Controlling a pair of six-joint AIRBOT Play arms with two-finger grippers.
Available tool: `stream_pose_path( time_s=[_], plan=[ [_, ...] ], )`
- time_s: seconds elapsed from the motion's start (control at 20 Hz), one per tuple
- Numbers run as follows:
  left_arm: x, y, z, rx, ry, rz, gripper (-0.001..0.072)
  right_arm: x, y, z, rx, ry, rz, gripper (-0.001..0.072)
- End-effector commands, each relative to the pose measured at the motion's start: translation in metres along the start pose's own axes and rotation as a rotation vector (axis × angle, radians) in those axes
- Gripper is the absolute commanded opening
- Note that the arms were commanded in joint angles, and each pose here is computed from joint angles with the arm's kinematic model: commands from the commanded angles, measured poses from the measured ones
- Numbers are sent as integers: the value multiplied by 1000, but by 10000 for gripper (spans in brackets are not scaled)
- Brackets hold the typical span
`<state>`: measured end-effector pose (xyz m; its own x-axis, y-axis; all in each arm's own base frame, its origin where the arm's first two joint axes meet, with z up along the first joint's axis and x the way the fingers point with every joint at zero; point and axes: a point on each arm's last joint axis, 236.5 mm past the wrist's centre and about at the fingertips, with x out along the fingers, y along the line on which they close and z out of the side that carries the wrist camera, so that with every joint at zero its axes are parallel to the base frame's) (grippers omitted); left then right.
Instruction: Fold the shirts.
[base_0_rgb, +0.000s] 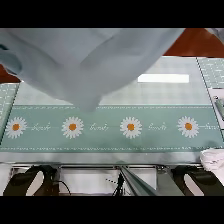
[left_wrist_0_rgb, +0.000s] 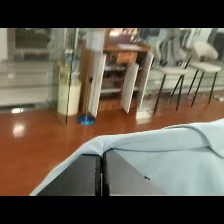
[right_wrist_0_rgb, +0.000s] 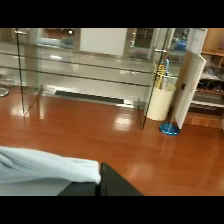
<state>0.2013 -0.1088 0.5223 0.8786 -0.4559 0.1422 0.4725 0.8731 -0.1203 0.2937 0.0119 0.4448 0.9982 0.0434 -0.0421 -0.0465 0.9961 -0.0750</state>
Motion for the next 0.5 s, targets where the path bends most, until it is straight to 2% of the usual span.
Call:
stream_pose_path(
  time_s=[0.0,0.1,0.2,0.45],
  plan=[
    [-20,-47,27,-14,-72,-138,21,-19,0,-14,20,62,-2,26],
    [-24,-68,28,-54,-72,-226,21,-18,2,-10,28,46,9,26],
    [-23,-74,14,-57,-11,-254,21,-17,1,-7,29,35,2,26],
    [-13,-67,-57,-131,308,-287,21,-3,0,-46,23,193,-1,26]
  ],
)
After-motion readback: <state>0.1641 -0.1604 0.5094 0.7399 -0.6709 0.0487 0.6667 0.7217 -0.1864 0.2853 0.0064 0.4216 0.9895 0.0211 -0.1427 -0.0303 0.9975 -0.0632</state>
